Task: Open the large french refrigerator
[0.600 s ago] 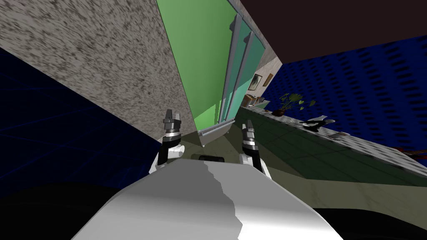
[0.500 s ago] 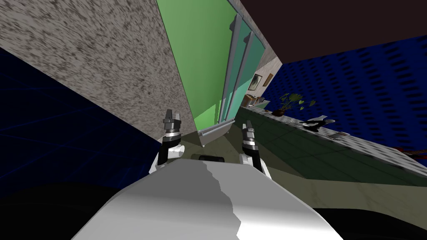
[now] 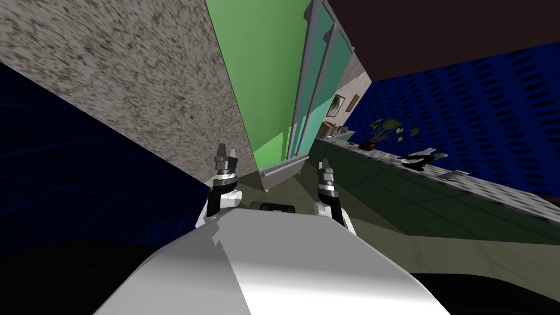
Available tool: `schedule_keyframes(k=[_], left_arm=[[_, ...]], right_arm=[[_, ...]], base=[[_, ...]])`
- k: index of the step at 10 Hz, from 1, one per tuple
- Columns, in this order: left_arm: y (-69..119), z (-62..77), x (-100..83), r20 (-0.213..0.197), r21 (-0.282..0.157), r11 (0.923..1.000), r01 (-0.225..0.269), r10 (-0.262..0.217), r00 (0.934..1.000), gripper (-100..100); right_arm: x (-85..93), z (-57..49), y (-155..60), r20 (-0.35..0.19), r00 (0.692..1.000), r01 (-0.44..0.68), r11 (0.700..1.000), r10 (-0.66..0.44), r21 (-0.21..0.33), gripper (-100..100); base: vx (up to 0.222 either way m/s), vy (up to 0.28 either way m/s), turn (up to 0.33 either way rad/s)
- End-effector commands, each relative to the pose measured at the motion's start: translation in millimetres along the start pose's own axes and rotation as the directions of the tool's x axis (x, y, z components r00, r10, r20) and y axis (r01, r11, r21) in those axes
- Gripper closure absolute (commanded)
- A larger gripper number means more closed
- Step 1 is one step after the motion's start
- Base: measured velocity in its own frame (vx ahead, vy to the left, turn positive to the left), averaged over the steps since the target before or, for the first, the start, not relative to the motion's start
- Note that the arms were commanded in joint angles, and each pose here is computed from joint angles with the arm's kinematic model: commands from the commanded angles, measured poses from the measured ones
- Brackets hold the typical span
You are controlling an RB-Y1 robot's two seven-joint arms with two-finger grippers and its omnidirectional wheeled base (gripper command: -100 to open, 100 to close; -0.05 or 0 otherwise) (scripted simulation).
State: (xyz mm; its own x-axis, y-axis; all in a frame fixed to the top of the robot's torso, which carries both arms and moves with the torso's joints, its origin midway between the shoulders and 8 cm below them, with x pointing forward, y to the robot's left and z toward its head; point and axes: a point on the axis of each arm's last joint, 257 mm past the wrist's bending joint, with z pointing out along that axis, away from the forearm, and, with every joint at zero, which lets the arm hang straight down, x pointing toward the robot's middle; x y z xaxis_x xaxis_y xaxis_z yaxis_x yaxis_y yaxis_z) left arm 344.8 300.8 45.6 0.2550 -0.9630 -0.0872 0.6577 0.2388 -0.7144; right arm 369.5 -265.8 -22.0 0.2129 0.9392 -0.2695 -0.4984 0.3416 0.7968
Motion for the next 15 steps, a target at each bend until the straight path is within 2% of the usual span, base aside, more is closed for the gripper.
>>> schedule_keyframes(k=[1,3,4,8,9,11,12,13,14,15], left_arm=[[0.0,0.0,0.0,0.000,0.000,1.0000,0.000,0.000,1.0000,0],[0.0,0.0,0.0,0.000,0.000,1.0000,0.000,0.000,1.0000,0],[0.0,0.0,0.0,0.000,0.000,1.0000,0.000,0.000,1.0000,0],[0.2,-0.1,0.1,0.000,-0.001,1.0000,0.000,0.000,1.0000,0],[0.2,-0.1,0.1,0.000,-0.001,1.0000,0.000,0.000,1.0000,0],[0.3,-0.1,0.1,0.000,-0.001,1.0000,0.000,0.000,1.0000,0],[0.3,-0.1,0.1,0.000,-0.001,1.0000,0.000,0.000,1.0000,0],[0.3,-0.1,0.0,0.000,-0.001,1.0000,0.000,0.000,1.0000,0],[0.3,-0.1,0.0,0.000,-0.001,1.0000,0.000,0.000,1.0000,0],[0.3,-0.1,0.0,0.000,-0.001,1.0000,0.000,0.000,1.0000,0]], right_arm=[[0.0,0.0,0.0,0.000,1.000,0.000,1.000,0.000,0.000,0],[0.0,0.0,0.0,0.000,1.000,0.000,1.000,0.000,0.000,0],[12.4,-0.8,-14.4,-0.038,0.999,0.026,0.999,-0.025,0.039,-100],[51.3,-9.7,-63.6,-0.160,0.982,0.125,0.979,-0.099,0.160,-100],[51.4,-10.1,-65.5,-0.161,0.982,0.126,0.978,-0.099,0.167,-100],[76.0,-21.2,-98.8,-0.245,0.959,0.204,0.950,-0.145,0.238,-100],[76.0,-22.0,-101.6,-0.247,0.958,0.207,0.947,-0.145,0.247,-100],[88.9,-29.1,-117.4,-0.292,0.941,0.251,0.929,-0.169,0.272,-100],[88.5,-30.5,-121.4,-0.295,0.941,0.255,0.923,-0.168,0.287,-100],[101.4,-39.1,-138.0,-0.343,0.920,0.304,0.901,-0.192,0.310,-100]], base=[[0.000,0.000,0.000],[0.000,0.000,0.000],[-0.013,0.022,0.122],[-0.028,0.054,0.191],[-0.019,0.045,0.064],[-0.019,0.054,0.207],[-0.014,0.050,0.085],[-0.005,0.064,0.146],[-0.005,0.048,0.099],[-0.008,0.055,0.168]])
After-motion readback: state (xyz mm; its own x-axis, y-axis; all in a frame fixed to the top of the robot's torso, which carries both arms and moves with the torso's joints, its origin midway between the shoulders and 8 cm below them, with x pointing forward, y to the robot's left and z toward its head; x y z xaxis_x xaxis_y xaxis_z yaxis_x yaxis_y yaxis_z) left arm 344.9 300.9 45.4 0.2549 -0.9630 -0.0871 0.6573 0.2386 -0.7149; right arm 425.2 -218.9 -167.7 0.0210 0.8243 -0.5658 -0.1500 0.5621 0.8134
